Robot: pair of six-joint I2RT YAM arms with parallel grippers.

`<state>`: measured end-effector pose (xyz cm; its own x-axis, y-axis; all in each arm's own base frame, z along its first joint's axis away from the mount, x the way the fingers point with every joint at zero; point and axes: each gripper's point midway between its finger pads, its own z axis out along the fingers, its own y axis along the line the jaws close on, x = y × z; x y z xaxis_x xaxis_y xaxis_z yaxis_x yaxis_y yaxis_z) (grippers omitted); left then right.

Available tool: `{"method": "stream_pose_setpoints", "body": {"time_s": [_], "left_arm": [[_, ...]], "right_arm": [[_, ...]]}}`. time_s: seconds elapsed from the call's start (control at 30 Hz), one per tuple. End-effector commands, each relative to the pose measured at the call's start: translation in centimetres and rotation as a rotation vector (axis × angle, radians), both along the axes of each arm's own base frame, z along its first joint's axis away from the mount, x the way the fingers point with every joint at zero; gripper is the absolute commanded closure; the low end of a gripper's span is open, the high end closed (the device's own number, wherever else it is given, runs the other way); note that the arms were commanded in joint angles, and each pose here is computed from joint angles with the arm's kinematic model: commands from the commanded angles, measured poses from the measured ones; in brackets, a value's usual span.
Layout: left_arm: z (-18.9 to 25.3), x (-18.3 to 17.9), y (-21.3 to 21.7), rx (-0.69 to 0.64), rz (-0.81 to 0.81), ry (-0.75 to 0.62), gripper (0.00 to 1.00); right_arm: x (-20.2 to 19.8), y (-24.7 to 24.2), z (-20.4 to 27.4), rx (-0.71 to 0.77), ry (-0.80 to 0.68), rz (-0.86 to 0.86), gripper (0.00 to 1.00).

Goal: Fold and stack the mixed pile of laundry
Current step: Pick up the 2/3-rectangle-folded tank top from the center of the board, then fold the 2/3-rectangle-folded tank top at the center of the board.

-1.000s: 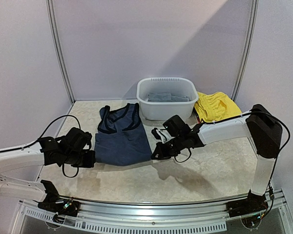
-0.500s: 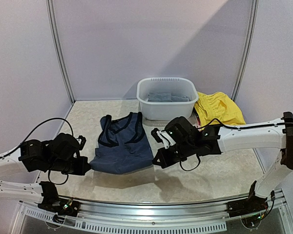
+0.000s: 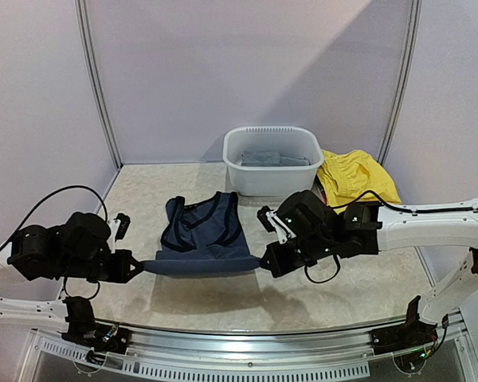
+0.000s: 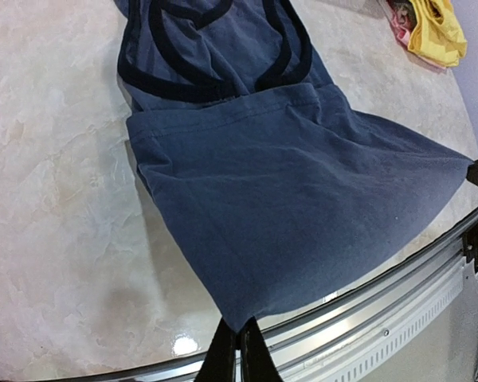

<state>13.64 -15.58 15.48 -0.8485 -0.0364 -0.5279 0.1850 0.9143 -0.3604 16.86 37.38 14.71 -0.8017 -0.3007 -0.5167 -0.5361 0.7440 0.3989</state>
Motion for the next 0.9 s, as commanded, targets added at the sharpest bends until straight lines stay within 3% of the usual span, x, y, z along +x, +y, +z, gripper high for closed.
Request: {"method": "stream_pose_setpoints", "body": {"time_s": [0.0, 0.23, 0.53, 0.87], "left_arm": [[2.1, 0.8, -0.4, 0.003, 0.001, -0.06, 1.0], [4.9, 2.9, -0.4, 0.066, 0.023, -0.172, 1.0], [6.8, 6.3, -0.1, 0.219, 0.111, -0.269, 1.0], [6.0, 11.7, 0.2, 0.283, 0.202, -0.245, 1.0]], "right_arm": [[1.1, -1.1, 3.3, -0.015, -0.083, -0.055, 1.0], [3.6, -1.3, 7.2, -0.052, -0.198, -0.093, 1.0], [9.1, -0.9, 7.1, -0.117, -0.214, -0.131, 1.0], [15.3, 0.0, 7.2, -0.145, -0.236, -0.16, 1.0]]}}
